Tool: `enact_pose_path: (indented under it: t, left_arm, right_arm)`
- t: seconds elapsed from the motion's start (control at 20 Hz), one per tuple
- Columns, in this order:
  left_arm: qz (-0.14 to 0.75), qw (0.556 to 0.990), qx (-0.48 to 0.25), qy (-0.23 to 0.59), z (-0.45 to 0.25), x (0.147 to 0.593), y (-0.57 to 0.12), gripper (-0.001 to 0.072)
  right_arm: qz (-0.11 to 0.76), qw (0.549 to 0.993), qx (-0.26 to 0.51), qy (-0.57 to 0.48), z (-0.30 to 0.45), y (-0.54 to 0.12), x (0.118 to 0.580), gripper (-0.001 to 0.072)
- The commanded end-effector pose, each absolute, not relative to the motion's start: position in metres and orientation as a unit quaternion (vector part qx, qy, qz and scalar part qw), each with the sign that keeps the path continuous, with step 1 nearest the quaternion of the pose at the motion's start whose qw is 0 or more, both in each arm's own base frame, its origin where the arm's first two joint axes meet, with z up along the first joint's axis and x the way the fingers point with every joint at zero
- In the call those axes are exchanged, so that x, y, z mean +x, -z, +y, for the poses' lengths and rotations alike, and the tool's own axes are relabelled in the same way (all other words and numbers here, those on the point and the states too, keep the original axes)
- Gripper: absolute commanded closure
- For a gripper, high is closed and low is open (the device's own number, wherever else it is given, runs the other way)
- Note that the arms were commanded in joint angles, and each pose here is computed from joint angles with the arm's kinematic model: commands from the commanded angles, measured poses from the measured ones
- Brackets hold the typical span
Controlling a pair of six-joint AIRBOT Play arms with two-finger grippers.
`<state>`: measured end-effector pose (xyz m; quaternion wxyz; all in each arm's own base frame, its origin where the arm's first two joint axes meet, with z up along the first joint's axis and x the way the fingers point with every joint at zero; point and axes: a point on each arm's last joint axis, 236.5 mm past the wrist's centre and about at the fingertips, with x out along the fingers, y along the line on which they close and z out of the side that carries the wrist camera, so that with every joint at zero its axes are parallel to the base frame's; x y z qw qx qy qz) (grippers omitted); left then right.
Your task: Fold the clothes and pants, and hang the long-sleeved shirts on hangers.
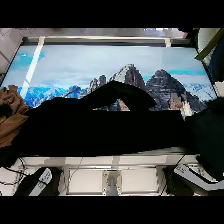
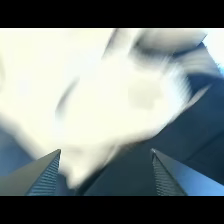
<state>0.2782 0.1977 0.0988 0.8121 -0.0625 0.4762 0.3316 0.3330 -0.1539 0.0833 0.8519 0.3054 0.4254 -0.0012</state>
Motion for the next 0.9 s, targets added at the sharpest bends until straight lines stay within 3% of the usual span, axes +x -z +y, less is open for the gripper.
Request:
enact_pose_path:
  t: [0.0,0.25,0.45,0.7,0.8,0.85]
  left_arm:
    - [0.459,0.857,-0.088,-0.216,0.17,0.356,-0.116,0.0064]
    - [0.647,0.738,-0.183,-0.057,0.111,0.387,-0.012,0.0064]
    - [0.655,0.71,-0.258,0.014,0.08,0.425,0.03,0.0063]
    - [0.672,0.698,-0.243,0.037,0.082,0.426,0.052,0.0065]
    - [0.68,0.691,-0.239,0.058,0.077,0.421,0.052,0.0168]
    - [0.683,0.686,-0.238,0.074,0.071,0.418,0.051,0.0314]
  right_arm:
    - [0.365,0.889,0.274,-0.044,-0.111,-0.116,0.405,0.0379]
    - [0.452,0.84,0.28,-0.108,-0.036,-0.036,0.447,0.0365]
    - [0.503,0.801,0.296,-0.134,-0.011,0.009,0.445,0.0364]
    - [0.513,0.795,0.293,-0.134,-0.011,0.019,0.443,0.0305]
    - [0.514,0.795,0.293,-0.134,-0.011,0.019,0.443,0.0306]
    - [0.514,0.795,0.294,-0.133,-0.011,0.019,0.443,0.0306]
